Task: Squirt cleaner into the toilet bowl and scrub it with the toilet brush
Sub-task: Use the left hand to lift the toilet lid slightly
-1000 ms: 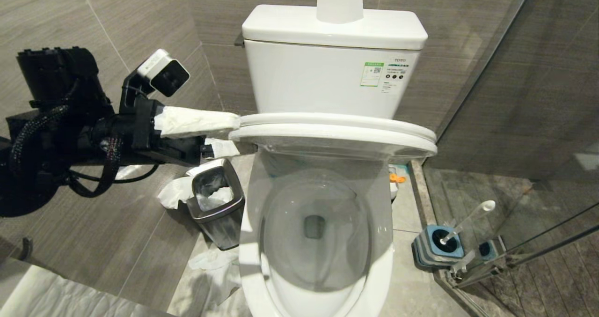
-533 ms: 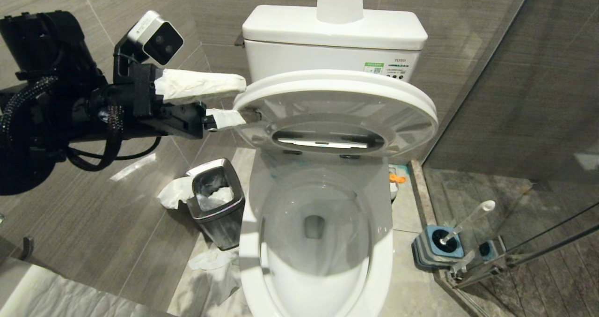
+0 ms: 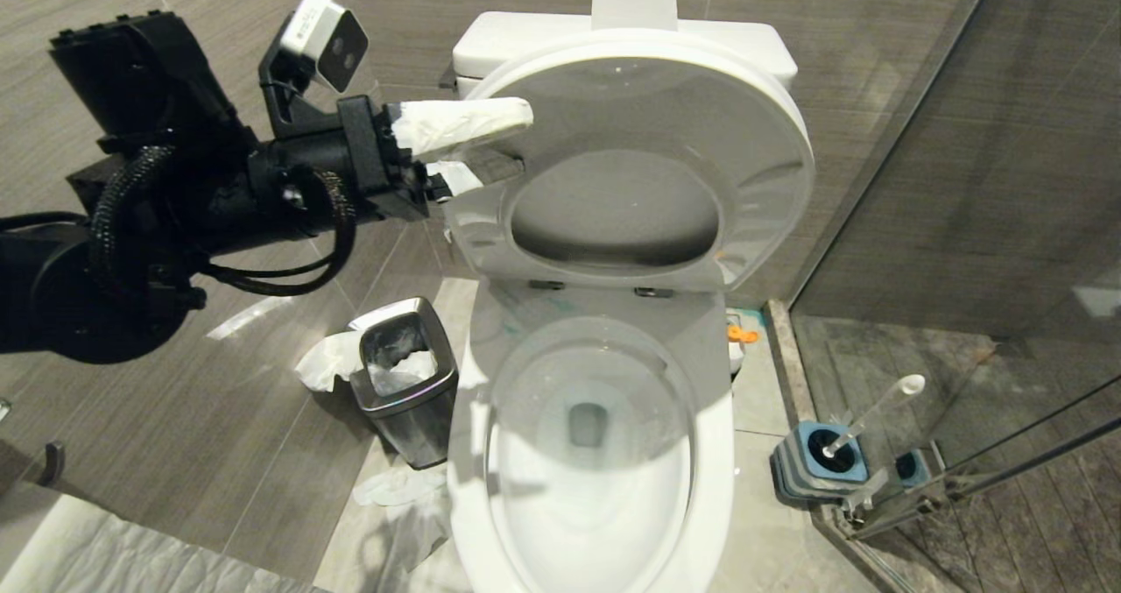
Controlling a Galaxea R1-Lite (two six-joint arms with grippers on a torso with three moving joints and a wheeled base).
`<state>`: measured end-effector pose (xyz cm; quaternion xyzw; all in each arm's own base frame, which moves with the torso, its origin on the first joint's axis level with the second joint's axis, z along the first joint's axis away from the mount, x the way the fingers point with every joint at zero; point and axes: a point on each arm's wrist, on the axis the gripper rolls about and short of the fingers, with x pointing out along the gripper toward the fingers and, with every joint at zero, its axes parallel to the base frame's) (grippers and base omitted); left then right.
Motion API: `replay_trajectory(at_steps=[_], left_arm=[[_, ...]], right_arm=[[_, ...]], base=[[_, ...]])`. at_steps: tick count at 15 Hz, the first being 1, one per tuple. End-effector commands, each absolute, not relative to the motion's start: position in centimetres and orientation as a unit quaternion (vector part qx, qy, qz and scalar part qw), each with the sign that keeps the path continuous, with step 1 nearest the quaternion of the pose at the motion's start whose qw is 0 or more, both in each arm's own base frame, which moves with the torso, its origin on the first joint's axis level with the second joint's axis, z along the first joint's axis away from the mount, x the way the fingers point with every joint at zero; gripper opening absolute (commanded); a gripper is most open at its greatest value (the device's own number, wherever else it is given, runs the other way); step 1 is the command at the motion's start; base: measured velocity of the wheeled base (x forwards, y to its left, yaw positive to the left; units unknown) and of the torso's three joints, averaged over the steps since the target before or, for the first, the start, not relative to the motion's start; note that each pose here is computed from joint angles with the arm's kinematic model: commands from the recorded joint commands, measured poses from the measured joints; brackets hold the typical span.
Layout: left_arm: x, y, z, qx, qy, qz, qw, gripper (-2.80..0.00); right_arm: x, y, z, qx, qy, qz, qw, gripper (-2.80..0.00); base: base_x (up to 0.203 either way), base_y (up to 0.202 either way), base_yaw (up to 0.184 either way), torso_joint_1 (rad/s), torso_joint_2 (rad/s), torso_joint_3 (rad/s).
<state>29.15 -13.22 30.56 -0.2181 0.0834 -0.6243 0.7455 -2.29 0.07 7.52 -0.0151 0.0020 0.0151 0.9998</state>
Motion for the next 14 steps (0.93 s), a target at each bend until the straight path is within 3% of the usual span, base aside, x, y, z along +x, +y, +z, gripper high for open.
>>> replay_trajectory(at_steps=[1,14], left_arm=[[30.5,-14.0,29.6,-0.229,0.082,-0.607,0.757,0.0],[37.9,-16.7,29.8,-0.216,-0.045,-0.495,0.84,0.0]], right_arm=[[-2.3,0.1,7.5,-0.016,0.002,0.015,1.0,-2.8],[-2.3,0.1,7.5,-0.016,0.002,0.015,1.0,-2.8]], base=[[0.0,0.0,0.0,0.0,0.0,0.0],[0.0,0.0,0.0,0.0,0.0,0.0]])
